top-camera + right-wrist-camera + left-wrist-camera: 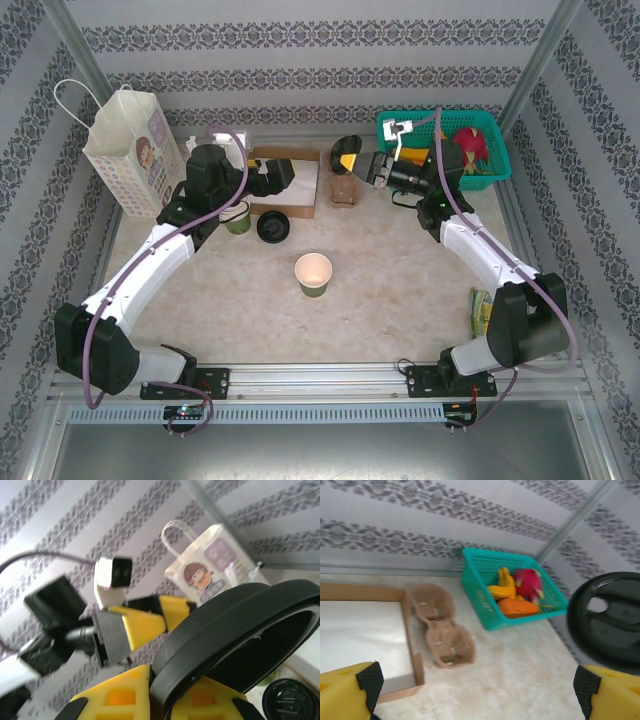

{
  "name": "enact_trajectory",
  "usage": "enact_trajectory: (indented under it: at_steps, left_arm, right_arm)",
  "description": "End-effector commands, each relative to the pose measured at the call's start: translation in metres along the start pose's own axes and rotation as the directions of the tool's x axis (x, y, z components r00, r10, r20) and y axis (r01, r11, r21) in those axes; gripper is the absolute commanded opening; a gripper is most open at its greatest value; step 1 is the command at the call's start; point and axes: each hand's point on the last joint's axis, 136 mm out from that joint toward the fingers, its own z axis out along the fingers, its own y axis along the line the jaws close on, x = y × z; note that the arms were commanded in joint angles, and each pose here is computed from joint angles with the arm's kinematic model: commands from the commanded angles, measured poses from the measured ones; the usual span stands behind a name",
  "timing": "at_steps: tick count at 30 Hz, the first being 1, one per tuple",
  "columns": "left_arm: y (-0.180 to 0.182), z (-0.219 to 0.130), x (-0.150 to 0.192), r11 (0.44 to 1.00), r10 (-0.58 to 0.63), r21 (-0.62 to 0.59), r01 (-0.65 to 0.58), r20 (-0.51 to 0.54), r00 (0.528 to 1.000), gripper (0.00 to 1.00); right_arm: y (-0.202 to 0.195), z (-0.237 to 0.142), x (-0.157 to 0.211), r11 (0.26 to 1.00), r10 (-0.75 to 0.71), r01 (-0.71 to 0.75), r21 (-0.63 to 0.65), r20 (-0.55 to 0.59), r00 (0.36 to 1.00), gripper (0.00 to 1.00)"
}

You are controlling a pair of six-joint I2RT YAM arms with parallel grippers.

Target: Pack the takeout coffee

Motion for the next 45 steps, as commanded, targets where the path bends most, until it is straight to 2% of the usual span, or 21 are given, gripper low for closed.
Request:
enact_trajectory:
  at_steps: [1, 7, 11, 15, 23, 30, 36, 45]
  left_arm:
    - [-0.029, -0.006, -0.001, 0.986, 0.001, 0.168, 0.008, -0.054, 0.999, 0.99]
    - [-0.061, -0.016, 0.001, 0.933, 0.104, 0.354, -0.070, -0.079, 0.991, 0.99]
    - [-0.079, -0.025, 0.004, 0.884, 0.172, 0.453, -0.112, -0.093, 0.981, 0.93]
    - [-0.088, -0.024, 0.004, 0.856, 0.171, 0.509, -0.088, -0.118, 0.978, 0.84]
    - [-0.098, -0.023, 0.007, 0.806, 0.208, 0.586, -0.085, -0.146, 0.967, 0.70]
    - [-0.105, -0.030, 0.019, 0.770, 0.303, 0.627, -0.113, -0.205, 0.931, 0.60]
    - [-0.113, -0.032, 0.023, 0.723, 0.324, 0.685, -0.092, -0.218, 0.921, 0.52]
    - [-0.114, -0.033, 0.025, 0.711, 0.333, 0.696, -0.096, -0.214, 0.918, 0.42]
  right_arm:
    - [0.037, -0.007, 0.014, 0.975, -0.177, 0.159, -0.156, -0.112, 0.978, 0.00]
    - [0.049, -0.013, 0.031, 0.954, -0.226, 0.182, -0.239, -0.173, 0.958, 0.00]
    - [0.055, -0.015, 0.037, 0.936, -0.276, 0.222, -0.272, -0.179, 0.944, 0.00]
    - [0.060, -0.013, 0.039, 0.928, -0.295, 0.238, -0.288, -0.178, 0.939, 0.00]
    - [0.073, -0.005, 0.047, 0.915, -0.313, 0.243, -0.324, -0.187, 0.931, 0.00]
    - [0.087, 0.000, 0.049, 0.894, -0.340, 0.252, -0.370, -0.196, 0.920, 0.00]
    - [0.096, 0.001, 0.050, 0.880, -0.362, 0.267, -0.392, -0.192, 0.912, 0.00]
    - [0.108, 0.002, 0.057, 0.861, -0.384, 0.273, -0.429, -0.198, 0.902, 0.00]
